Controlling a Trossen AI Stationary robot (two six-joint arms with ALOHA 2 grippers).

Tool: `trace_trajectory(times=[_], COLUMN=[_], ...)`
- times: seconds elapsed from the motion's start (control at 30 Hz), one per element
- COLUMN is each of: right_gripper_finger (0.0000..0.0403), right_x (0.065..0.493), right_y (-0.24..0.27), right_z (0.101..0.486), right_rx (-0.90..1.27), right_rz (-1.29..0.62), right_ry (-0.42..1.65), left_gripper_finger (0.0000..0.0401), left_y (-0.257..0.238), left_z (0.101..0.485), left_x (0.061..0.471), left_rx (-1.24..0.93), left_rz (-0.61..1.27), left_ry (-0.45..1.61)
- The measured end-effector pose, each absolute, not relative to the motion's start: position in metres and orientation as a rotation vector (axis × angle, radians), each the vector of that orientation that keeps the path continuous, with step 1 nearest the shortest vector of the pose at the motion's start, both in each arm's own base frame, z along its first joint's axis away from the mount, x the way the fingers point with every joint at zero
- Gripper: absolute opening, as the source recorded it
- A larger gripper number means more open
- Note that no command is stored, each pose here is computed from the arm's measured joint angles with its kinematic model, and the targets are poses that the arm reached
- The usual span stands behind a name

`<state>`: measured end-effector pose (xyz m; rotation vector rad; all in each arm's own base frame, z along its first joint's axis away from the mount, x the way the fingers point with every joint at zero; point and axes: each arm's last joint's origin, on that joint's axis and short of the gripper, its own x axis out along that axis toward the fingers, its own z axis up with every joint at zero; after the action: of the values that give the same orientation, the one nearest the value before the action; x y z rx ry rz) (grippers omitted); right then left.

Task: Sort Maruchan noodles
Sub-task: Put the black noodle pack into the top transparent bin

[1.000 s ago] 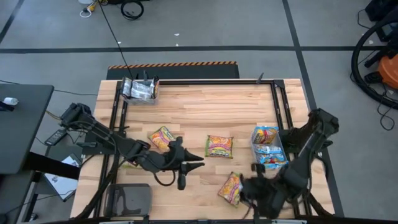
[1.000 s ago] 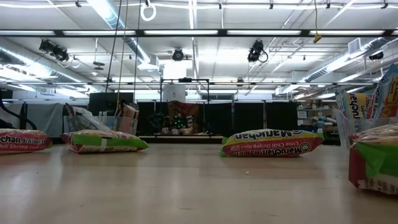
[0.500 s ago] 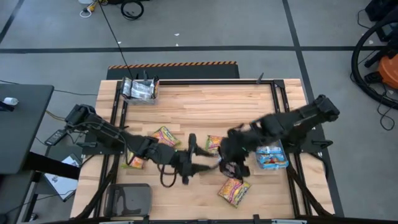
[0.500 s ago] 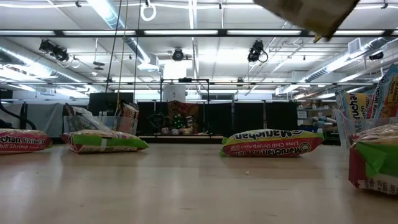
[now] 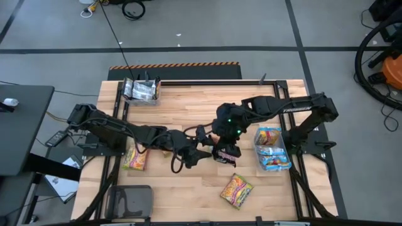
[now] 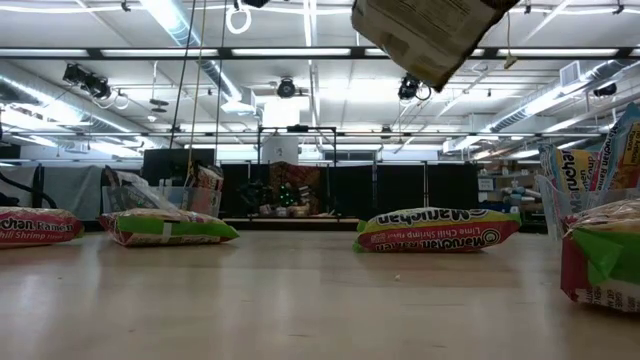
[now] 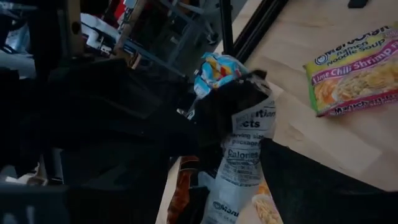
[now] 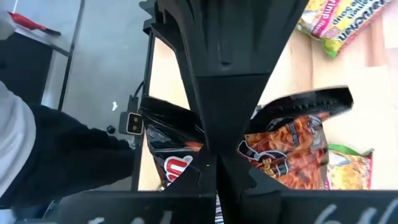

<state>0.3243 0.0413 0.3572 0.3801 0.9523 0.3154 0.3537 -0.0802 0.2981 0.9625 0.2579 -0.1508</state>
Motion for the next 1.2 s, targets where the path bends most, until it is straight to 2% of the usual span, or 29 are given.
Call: trace_trajectory(times=[0.2, 0.53, 0.97, 1.2], right_gripper_finger=[0.0003, 0.0003, 0.0003, 0.0003], right_x=[0.325, 0.323, 0.326, 0.327], right_y=[0.034, 0.049, 0.049, 0.049], right_z=[0.357, 0.361, 0.362, 0.372], right_rx=[0.384, 0.409, 0.413, 0.399], right_rz=[0.292, 0.368, 0.334, 0.326], right_ry=[0.942, 0.952, 0.923, 0.875], left_gripper_finger=[0.0254, 0.0234, 0.0234, 0.0234], left_y=[-0.071, -0.071, -0.089, -0.091], left_z=[0.296, 0.305, 0.299, 0.299], left_x=[0.355, 0.350, 0.345, 0.345], left_rx=[0.964, 0.960, 0.950, 0.908], left_rz=[-0.164, -0.026, -0.144, -0.134], left_ry=[0.280, 0.301, 0.306, 0.312])
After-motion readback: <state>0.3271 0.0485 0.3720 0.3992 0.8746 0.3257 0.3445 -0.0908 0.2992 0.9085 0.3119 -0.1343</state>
